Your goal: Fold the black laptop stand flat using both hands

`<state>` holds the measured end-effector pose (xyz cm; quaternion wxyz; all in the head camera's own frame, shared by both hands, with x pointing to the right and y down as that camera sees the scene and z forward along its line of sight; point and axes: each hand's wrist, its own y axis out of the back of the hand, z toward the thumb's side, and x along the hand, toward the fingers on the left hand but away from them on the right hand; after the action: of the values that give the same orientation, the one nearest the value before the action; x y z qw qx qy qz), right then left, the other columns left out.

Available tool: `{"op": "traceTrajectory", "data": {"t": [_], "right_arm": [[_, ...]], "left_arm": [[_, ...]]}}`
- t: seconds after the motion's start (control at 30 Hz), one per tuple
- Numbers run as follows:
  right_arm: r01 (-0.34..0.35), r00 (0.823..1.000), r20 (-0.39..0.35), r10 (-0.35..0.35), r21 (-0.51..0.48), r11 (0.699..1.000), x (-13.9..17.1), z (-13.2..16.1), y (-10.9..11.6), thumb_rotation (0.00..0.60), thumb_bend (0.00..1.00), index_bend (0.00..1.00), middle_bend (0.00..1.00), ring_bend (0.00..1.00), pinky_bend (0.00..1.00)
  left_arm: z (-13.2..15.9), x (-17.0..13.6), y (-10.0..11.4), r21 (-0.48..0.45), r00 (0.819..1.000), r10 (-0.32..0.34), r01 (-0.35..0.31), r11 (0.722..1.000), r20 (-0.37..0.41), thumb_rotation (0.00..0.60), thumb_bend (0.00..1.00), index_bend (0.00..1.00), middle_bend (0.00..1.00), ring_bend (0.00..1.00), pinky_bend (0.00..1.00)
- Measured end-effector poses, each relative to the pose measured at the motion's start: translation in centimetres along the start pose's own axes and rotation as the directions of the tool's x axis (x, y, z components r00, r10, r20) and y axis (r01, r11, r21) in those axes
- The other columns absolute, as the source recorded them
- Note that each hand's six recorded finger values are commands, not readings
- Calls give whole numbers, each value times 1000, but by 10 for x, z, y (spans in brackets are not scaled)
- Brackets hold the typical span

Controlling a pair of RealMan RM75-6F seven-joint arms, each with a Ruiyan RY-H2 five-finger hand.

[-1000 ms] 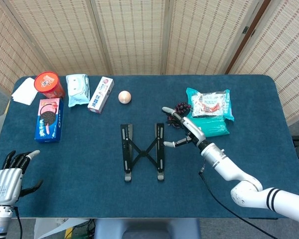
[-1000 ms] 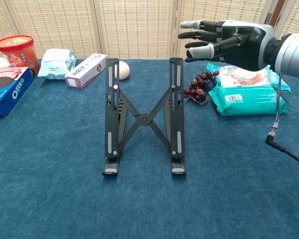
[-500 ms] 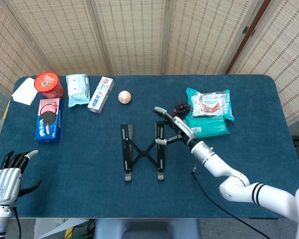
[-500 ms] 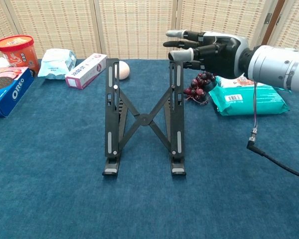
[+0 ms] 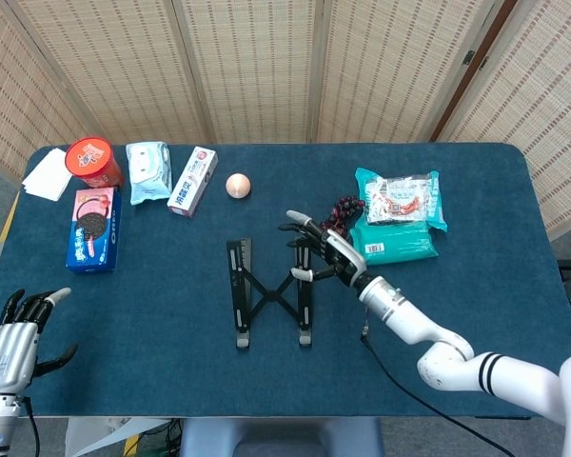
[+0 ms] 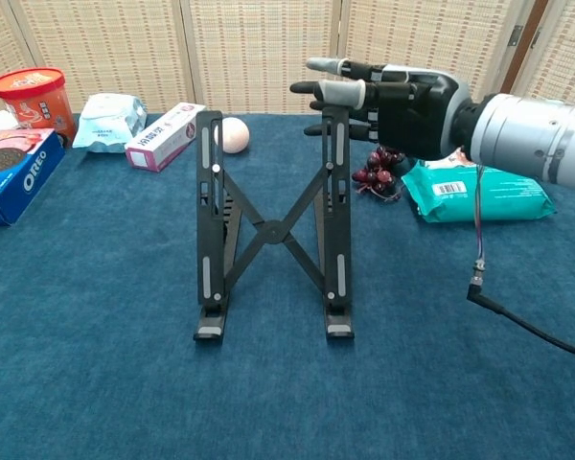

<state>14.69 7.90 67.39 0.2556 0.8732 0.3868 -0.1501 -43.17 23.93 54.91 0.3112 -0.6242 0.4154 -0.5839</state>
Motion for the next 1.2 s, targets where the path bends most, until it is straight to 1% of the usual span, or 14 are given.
{"op": "traceTrajectory", "data": {"t": [0.17, 0.3, 0.53, 0.63, 0.97, 1.2], "right_arm": [[-46, 998, -41, 46, -6, 999, 16, 11, -8, 600, 86, 0, 190, 31, 175], [-91, 993, -71, 90, -5, 996, 30, 20, -19, 600, 86, 0, 190, 31, 175], [-184, 978, -93, 186, 24, 983, 61, 30, -49, 600, 86, 0, 190, 31, 175], [-212, 972, -91, 216, 45, 976, 74, 30, -60, 600, 86, 0, 189, 31, 175], [-229, 969, -76, 237, 96, 969, 101, 24, -73, 600, 86, 0, 188, 31, 175], [-215, 971, -75, 226, 134, 967, 106, 21, -73, 600, 86, 0, 183, 31, 176]], "left_arm": [[0, 0, 1, -2, 1000, 0, 0, 1000, 2, 600, 193, 171, 207, 166, 64], [2, 1, 0, -2, 1000, -1, 1, 1000, 7, 600, 193, 172, 207, 166, 65], [3, 1, 0, -3, 1000, 0, 0, 1000, 10, 600, 193, 172, 207, 166, 65], [2, 0, 1, -4, 1000, 2, -2, 1000, 8, 600, 193, 172, 207, 166, 65], [1, -1, 0, -3, 1000, -1, 1, 1000, 7, 600, 193, 172, 207, 166, 64], [3, 1, -2, -2, 1000, -5, 6, 1000, 14, 600, 192, 171, 207, 166, 64]]}}
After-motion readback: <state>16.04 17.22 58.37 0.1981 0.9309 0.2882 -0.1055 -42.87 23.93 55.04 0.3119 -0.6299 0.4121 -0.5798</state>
